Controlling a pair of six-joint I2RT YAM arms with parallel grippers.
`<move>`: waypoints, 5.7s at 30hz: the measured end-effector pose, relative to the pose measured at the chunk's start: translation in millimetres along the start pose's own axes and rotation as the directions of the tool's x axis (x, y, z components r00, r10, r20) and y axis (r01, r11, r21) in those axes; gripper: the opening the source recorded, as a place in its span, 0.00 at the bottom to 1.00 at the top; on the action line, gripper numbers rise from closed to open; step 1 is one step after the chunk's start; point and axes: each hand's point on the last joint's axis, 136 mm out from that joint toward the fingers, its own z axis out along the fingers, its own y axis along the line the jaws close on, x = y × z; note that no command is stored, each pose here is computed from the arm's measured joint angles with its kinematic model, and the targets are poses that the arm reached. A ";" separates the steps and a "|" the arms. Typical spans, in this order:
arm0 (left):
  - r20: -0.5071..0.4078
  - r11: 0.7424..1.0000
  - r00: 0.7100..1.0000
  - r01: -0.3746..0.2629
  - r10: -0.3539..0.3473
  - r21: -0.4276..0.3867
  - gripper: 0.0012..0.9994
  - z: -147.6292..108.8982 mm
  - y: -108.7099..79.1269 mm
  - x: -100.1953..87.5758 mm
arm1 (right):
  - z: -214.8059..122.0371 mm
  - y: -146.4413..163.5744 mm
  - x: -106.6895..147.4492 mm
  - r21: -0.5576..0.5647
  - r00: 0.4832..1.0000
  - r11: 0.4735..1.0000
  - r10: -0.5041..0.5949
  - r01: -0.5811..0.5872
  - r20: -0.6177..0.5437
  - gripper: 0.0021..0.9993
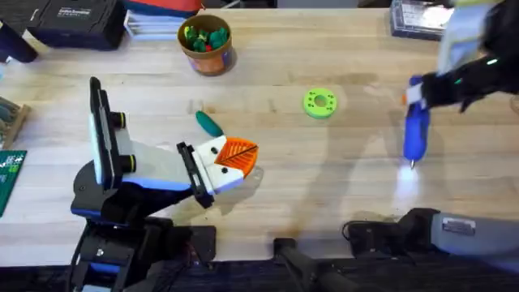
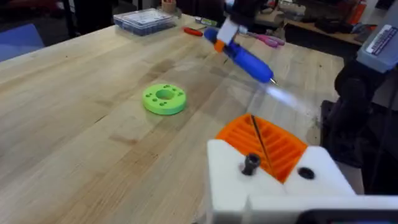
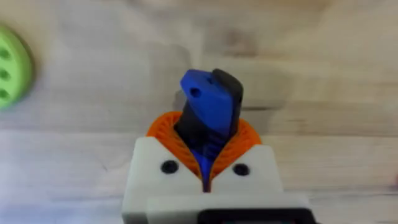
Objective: Pick up the gripper from the table and insert it into the empty holder that is missing its gripper. Then pick up a screw, insert it into the mounting hole, and use the screwdriver to tighten it. Finally, clean up the table by picking up the vegetable and placing it into the bucket.
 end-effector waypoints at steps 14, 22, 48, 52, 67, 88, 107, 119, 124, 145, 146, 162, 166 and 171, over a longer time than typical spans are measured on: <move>0.000 1.000 1.000 0.000 0.000 0.000 0.01 0.0 0.0 0.0 | -178.8 7.7 -48.4 0.043 0.743 0.990 0.074 -0.136 0.665 0.02; 0.000 1.000 1.000 0.000 0.000 0.000 0.01 0.0 0.0 0.0 | -237.2 65.3 -50.1 -0.151 0.422 0.989 0.136 0.003 0.896 0.02; 0.000 1.000 1.000 0.000 0.000 0.000 0.01 0.0 0.0 0.0 | -350.5 328.4 -47.2 -0.265 0.045 0.454 0.438 0.851 0.898 0.02; 0.000 1.000 1.000 0.000 0.000 0.000 0.01 0.0 0.0 0.0 | -346.5 352.7 -36.9 -0.271 0.073 0.389 0.452 0.880 0.889 0.02; 0.000 1.000 1.000 0.000 0.000 0.000 0.01 0.0 0.0 0.0 | -337.1 386.9 -9.6 -0.313 0.179 0.276 0.421 0.908 0.889 0.02; 0.000 1.000 1.000 0.000 0.000 0.000 0.01 0.0 0.0 0.0 | -333.6 390.6 -7.0 -0.324 0.199 0.266 0.407 0.908 0.891 0.02; -0.001 1.000 1.000 0.001 -0.001 0.000 0.01 0.0 0.0 0.2 | -322.8 394.6 -6.3 -0.343 0.232 0.266 0.372 0.901 0.899 0.02; -0.001 1.000 1.000 0.002 -0.002 0.000 0.01 0.0 0.1 0.2 | -320.7 396.5 -8.1 -0.337 0.233 0.275 0.350 0.900 0.907 0.02; -0.001 1.000 1.000 0.005 -0.005 0.000 0.01 0.0 0.1 0.2 | -321.0 396.3 -7.8 -0.313 0.212 0.283 0.337 0.906 0.918 0.02; 0.000 1.000 1.000 0.004 -0.004 -0.004 0.01 0.0 0.6 -0.1 | -321.3 396.8 -9.2 -0.296 0.200 0.288 0.319 0.911 0.926 0.02; 0.000 1.000 1.000 0.004 -0.004 -0.003 0.01 0.0 0.6 0.0 | -321.6 396.5 -10.0 -0.296 0.200 0.289 0.319 0.911 0.927 0.02; 0.000 1.000 1.000 0.003 -0.003 -0.003 0.01 0.0 0.5 -0.1 | -335.2 392.8 -18.5 -0.291 0.184 0.298 0.340 0.909 0.922 0.02; 0.000 1.000 1.000 0.003 -0.003 -0.003 0.01 0.0 0.5 -0.1 | -332.6 394.9 -14.8 -0.309 0.212 0.272 0.333 0.911 0.919 0.02; 0.000 1.000 1.000 0.004 -0.004 -0.003 0.01 0.0 0.5 0.0 | -330.5 396.5 -12.1 -0.321 0.232 0.254 0.326 0.912 0.916 0.02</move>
